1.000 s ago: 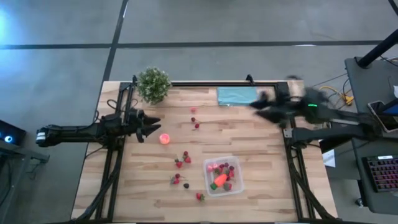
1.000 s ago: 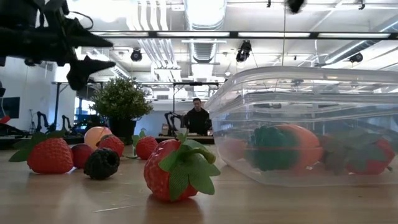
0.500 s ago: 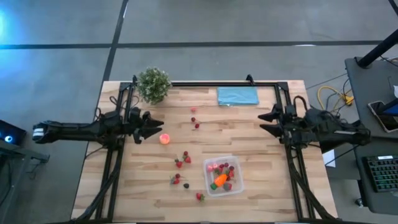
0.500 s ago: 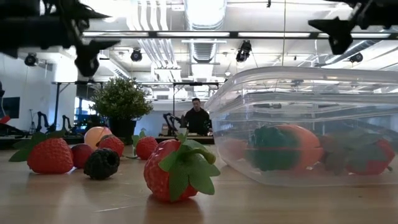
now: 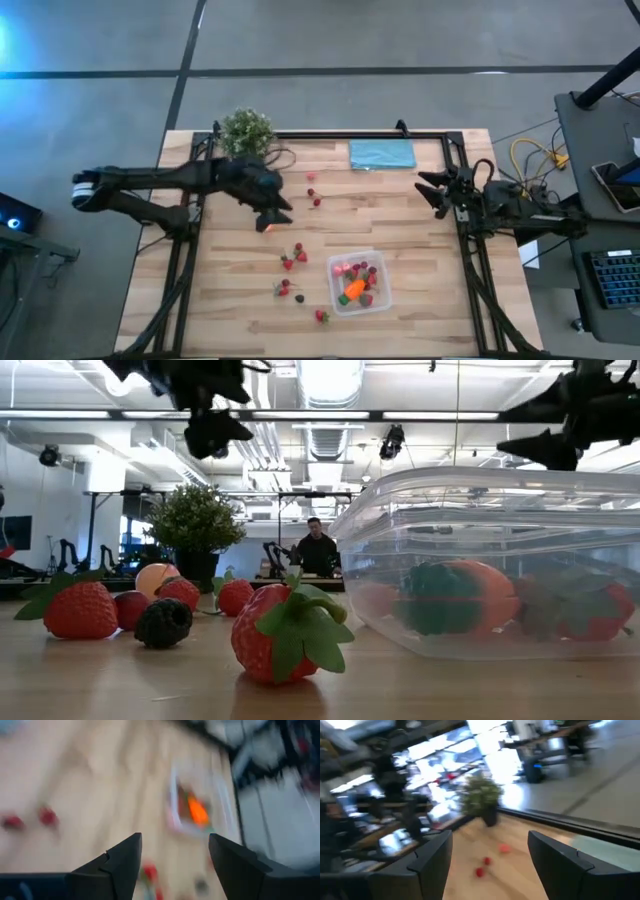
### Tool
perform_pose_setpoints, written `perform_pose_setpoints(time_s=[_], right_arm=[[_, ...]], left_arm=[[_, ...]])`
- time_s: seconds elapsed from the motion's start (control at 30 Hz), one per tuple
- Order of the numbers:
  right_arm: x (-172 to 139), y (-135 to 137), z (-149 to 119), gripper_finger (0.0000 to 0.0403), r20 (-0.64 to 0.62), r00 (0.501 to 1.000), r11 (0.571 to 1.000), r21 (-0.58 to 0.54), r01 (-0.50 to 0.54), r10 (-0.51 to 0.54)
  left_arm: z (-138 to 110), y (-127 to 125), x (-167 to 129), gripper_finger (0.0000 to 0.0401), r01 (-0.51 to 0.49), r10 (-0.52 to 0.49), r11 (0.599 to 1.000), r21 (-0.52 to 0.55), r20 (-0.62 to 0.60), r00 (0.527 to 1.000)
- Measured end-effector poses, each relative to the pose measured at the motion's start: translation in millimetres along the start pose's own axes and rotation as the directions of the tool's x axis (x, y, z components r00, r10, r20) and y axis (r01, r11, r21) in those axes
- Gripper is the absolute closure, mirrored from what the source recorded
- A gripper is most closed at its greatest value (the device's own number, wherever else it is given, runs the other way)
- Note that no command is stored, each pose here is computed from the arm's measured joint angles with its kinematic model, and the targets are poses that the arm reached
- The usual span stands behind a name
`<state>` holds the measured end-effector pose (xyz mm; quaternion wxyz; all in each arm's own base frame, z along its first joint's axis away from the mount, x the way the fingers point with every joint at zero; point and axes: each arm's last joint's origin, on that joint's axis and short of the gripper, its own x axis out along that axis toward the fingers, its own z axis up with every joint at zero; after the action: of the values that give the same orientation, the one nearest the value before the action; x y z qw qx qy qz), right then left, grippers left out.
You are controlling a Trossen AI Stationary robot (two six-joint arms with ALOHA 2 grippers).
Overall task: Pick and placing Produce into tupperware
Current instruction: Put the pink peach into the transparent container
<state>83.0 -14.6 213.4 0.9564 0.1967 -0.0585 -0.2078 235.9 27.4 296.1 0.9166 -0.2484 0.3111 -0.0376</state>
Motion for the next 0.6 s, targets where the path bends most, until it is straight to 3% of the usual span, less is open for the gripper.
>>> perform_pose_setpoints(time_s=[0.1,0.2,0.3,0.43,0.53,0.6], right_arm=[[-1,-5,-2,0.0152,0.0,0.994,0.993,-0.022,0.113,-0.113],[-2,-7,-4,0.0154,-0.028,0.987,0.986,-0.048,0.157,-0.159],[-2,-7,-4,0.0156,-0.034,0.986,0.986,-0.051,0.158,-0.16],[-1,-6,-5,0.0153,-0.038,0.986,0.986,-0.054,0.16,-0.162],[-1,-6,-5,0.015,-0.043,0.986,0.986,-0.056,0.158,-0.16],[-1,-6,-5,0.015,-0.041,0.986,0.986,-0.055,0.158,-0.16]], left_arm=[[10,5,-11,0.0184,0.032,-0.05,0.996,-0.077,-0.237,0.97],[22,4,-27,0.0184,-0.015,-0.032,0.989,-0.15,-0.309,0.95],[34,3,-26,0.0184,-0.02,-0.039,0.971,-0.238,-0.242,0.97],[56,0,-15,0.0184,0.044,-0.085,0.85,-0.526,-0.055,0.995],[77,3,-7,0.0184,0.163,-0.129,0.884,-0.438,0.108,0.986],[78,8,-3,0.0184,0.161,-0.124,0.841,-0.516,0.106,0.987]])
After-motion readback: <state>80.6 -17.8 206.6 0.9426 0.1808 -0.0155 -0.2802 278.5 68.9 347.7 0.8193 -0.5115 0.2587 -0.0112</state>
